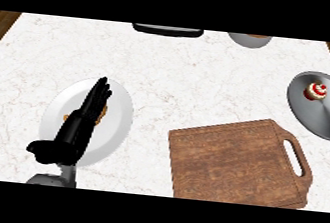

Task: Pick the cupcake from the cutting board and place it in the pan

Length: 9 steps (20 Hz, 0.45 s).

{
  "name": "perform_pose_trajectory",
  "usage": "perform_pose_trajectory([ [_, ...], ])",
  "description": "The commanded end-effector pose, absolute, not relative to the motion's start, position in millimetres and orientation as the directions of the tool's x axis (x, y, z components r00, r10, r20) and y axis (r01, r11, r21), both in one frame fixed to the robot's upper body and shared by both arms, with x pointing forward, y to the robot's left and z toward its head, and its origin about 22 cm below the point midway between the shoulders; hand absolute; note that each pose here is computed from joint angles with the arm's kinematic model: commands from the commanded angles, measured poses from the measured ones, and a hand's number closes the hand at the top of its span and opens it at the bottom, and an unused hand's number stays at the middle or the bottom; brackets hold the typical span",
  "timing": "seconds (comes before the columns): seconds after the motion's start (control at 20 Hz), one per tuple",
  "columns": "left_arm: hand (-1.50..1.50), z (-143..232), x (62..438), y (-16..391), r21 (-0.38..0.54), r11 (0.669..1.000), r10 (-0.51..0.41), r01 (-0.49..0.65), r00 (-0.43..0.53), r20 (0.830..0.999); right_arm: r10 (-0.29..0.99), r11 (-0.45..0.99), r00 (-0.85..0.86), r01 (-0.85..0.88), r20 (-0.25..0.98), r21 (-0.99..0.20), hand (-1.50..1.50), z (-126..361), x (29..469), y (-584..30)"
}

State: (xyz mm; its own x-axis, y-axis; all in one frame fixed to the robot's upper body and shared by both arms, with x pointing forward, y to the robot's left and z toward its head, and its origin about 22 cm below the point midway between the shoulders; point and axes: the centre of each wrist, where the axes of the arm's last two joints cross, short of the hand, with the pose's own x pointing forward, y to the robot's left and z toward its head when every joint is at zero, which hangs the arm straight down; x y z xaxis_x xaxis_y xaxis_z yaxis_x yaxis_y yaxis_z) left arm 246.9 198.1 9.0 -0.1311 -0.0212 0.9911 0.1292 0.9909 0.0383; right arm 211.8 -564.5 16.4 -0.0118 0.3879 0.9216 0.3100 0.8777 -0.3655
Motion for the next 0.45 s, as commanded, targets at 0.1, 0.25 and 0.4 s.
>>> perform_pose_trajectory([
  [0.1,0.00,20,251,199,0.041,0.991,-0.023,0.130,-0.143,0.989,0.397,0.892,-0.059,0.259,0.916,-0.370,-1.50,14,194,-572],
  [0.25,0.00,4,239,200,0.056,0.990,-0.039,0.128,-0.136,0.990,0.440,0.870,-0.072,0.280,0.895,-0.405,-1.50,-1,201,-559],
  [0.4,0.00,8,243,212,0.054,0.989,-0.036,0.136,-0.131,0.991,0.474,0.846,-0.060,0.310,0.879,-0.435,-1.50,-13,198,-552],
])
